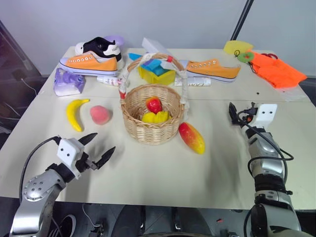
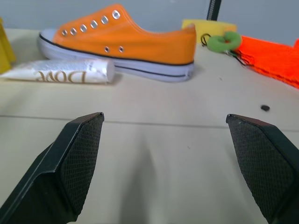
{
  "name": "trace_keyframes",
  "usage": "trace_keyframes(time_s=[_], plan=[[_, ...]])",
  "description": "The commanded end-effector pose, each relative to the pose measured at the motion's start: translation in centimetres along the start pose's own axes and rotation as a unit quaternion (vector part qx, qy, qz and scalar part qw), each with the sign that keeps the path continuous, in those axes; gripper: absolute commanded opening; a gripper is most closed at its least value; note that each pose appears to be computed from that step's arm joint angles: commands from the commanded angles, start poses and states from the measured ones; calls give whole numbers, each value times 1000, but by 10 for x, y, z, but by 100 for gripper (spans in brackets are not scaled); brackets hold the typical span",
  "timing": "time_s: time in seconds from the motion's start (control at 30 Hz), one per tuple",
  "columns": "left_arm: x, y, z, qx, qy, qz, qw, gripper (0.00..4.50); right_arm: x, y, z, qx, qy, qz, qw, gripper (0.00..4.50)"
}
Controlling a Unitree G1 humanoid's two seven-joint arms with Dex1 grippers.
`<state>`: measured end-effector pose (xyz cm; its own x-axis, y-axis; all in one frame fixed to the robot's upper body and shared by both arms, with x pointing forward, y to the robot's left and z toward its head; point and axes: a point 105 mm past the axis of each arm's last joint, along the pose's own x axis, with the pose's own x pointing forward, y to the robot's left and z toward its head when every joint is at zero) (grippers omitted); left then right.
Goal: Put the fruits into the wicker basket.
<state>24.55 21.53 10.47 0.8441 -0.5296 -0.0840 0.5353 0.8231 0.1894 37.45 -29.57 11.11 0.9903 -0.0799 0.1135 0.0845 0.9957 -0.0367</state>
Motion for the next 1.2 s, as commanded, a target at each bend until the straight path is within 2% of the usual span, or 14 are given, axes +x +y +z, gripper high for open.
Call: trace_keyframes(time_s=[0.03, 0.97, 1.07, 1.2], plan=[[-1, -1, 11, 18, -23, 1, 1000, 450, 5, -2, 20, -11, -36, 3, 999, 438], [1, -7, 25, 30, -65, -18, 997, 450, 6, 9, 25, -15, -48, 27, 998, 438], [-1, -1, 24, 29, -61, -3, 998, 450, -2, 25, 35, -23, -69, 83, 994, 438], [-9, 18, 26, 26, -61, 26, 997, 450, -34, 54, 46, -20, -76, 185, 979, 438]])
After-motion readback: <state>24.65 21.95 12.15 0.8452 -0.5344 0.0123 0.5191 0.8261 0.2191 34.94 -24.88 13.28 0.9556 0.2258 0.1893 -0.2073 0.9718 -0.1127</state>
